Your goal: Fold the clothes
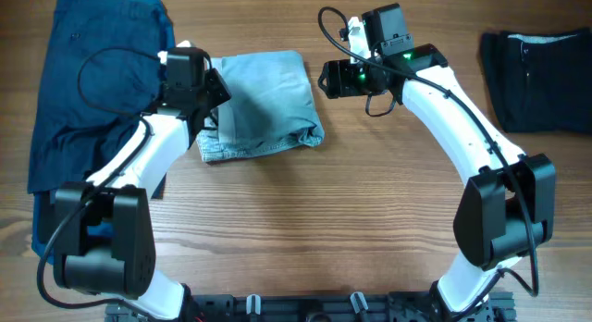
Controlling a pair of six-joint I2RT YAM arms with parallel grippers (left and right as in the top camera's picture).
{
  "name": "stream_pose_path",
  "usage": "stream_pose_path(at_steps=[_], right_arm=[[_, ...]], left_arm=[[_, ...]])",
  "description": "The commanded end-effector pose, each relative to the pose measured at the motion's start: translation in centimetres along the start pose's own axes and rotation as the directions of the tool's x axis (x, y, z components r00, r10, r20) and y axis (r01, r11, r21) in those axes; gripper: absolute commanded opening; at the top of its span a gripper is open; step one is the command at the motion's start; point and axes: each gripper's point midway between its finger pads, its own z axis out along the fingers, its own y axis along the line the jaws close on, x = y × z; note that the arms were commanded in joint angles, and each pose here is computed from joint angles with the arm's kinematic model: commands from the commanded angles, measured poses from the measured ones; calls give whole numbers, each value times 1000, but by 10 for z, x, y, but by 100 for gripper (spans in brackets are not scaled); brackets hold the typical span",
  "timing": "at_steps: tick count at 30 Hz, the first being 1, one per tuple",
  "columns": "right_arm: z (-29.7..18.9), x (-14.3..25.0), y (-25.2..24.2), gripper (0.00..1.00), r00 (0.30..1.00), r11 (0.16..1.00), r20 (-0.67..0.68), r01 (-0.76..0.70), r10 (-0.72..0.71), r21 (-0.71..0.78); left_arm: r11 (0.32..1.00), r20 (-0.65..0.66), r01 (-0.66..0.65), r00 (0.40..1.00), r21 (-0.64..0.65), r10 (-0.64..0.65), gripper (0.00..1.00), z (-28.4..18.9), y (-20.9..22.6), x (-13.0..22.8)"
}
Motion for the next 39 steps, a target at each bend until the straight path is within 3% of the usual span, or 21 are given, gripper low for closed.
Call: stream_pose_path(at_steps=[1, 9, 11, 14, 18, 20, 23, 31, 34, 39], right_arm=[[-15, -13, 10, 81, 999, 1000, 47, 19, -18, -18], [-15, -14, 10, 84, 999, 1000, 50, 20, -19, -18], [-15, -15, 10, 84, 998, 1000, 54, 21, -20, -19], [-15, -15, 10, 84, 998, 1000, 55, 22, -20, -19], [-15, -14, 10, 84, 998, 1000, 53, 21, -20, -18], [-15, -14, 10, 84, 998, 1000, 52, 21, -20, -19], [-15, -14, 10, 84, 999, 1000, 50, 19, -18, -18], [-15, -13, 10, 84, 999, 1000, 46, 19, -18, -18], [-15, -13, 10, 84, 999, 1000, 46, 19, -18, -18], [-15, -13, 10, 84, 999, 1000, 46, 19, -18, -18]], left_arm=[[999, 7, -17, 1000, -47, 18, 100, -1, 7, -2], [1000, -175, -13, 984, 19, 16, 99, -32, -2, 30], [999, -210, -6, 978, 45, 15, 95, -34, -6, 37], [998, -243, 0, 970, 62, 15, 83, -35, -8, 44], [998, -254, 0, 967, 56, 14, 51, -35, -7, 46], [999, -266, 0, 964, 48, 13, 41, -34, -4, 50], [1000, -293, -1, 956, 29, 10, 34, -29, 1, 58], [1000, -333, -4, 943, -2, 3, 32, -21, 10, 72], [1000, -347, -5, 938, -12, 0, 4, -23, 12, 75], [1000, -342, -9, 940, -9, 5, 4, -36, 11, 70]])
